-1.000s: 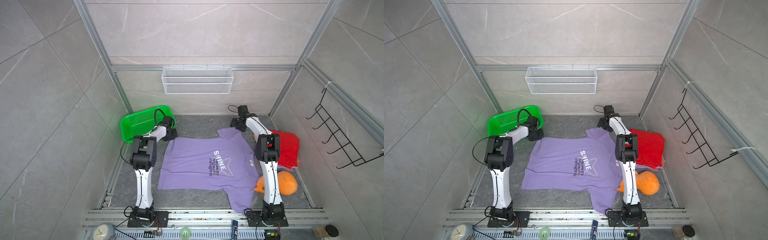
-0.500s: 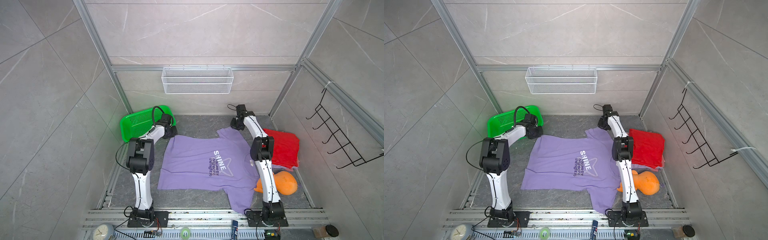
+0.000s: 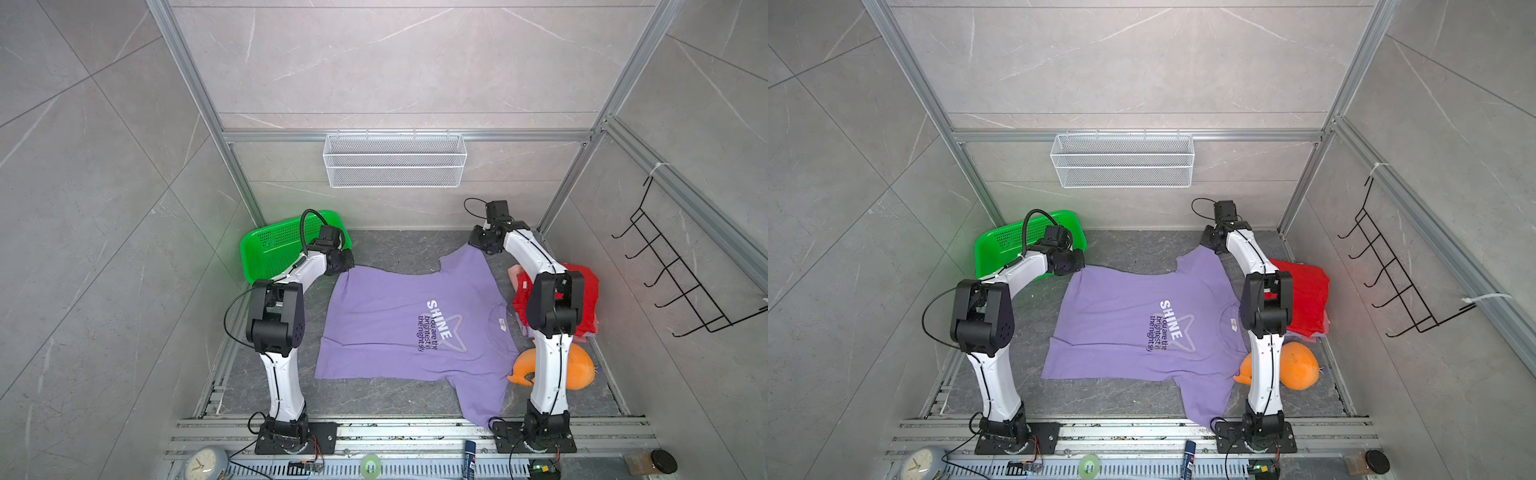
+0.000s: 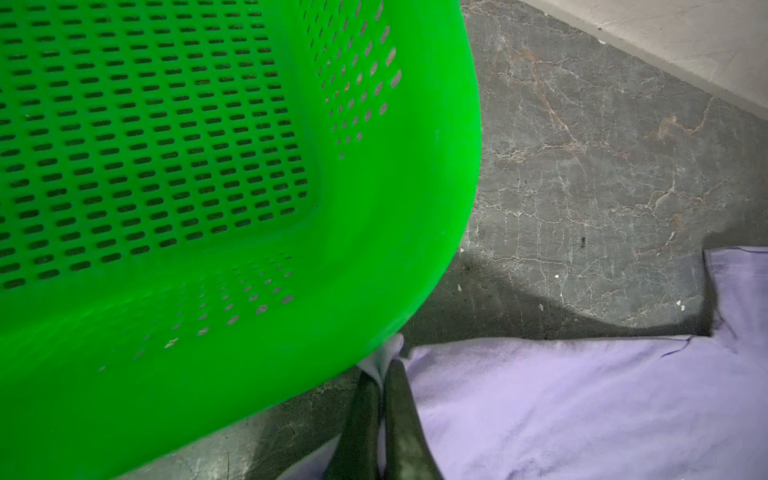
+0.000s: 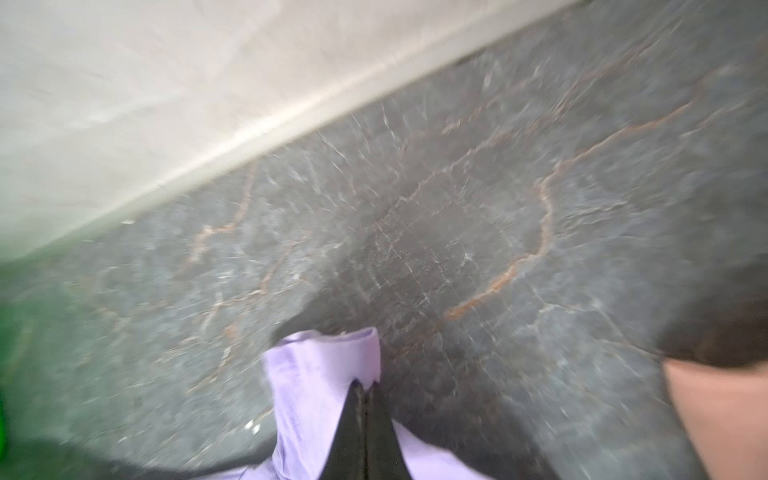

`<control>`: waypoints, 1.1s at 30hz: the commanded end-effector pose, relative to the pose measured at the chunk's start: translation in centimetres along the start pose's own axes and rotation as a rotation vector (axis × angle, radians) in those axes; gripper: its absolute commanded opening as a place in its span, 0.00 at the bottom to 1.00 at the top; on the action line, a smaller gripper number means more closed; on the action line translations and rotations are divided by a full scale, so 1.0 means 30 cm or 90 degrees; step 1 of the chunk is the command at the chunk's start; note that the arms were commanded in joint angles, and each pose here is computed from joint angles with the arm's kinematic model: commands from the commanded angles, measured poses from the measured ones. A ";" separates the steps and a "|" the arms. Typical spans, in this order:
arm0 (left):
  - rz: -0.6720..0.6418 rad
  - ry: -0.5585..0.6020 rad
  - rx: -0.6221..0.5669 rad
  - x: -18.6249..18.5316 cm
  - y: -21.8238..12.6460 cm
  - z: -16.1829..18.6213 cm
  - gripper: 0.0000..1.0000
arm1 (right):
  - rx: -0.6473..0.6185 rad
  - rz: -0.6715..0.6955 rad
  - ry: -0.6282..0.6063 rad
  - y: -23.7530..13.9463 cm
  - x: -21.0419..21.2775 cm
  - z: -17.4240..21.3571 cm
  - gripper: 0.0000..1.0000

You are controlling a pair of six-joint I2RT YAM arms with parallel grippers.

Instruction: Fold and stack the t-shirts

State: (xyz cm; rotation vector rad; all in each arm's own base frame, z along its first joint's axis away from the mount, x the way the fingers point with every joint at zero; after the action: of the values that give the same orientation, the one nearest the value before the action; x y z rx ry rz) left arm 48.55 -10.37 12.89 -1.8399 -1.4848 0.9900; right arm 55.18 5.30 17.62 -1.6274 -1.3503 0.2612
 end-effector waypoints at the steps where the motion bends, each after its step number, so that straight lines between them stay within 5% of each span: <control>1: 0.010 0.013 -0.067 -0.022 -0.111 -0.069 0.00 | -0.046 -0.046 -0.013 -0.097 0.026 -0.015 0.00; 17: -0.018 0.036 -0.109 0.011 -0.255 0.091 0.00 | -0.051 -0.050 -0.023 -0.443 -0.170 0.270 0.00; 33: -0.018 0.018 -0.108 0.033 -0.254 0.218 0.00 | -0.021 -0.047 0.004 -0.509 -0.260 0.413 0.00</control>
State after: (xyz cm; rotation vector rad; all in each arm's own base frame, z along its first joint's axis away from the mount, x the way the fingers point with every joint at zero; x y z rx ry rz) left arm 38.38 -8.02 12.90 -1.8768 -1.5506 0.9069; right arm 35.19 3.87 20.30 -1.6187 -1.4286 0.1987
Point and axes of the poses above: each gripper's point midway between its finger pads, its own y axis out along the fingers, its own x axis along the line the jaws close on, z = x × y, the point moved 4 cm from there along -y, back along the fingers, and after that the axes turned 11 degrees about y, right-handed, at the moved point
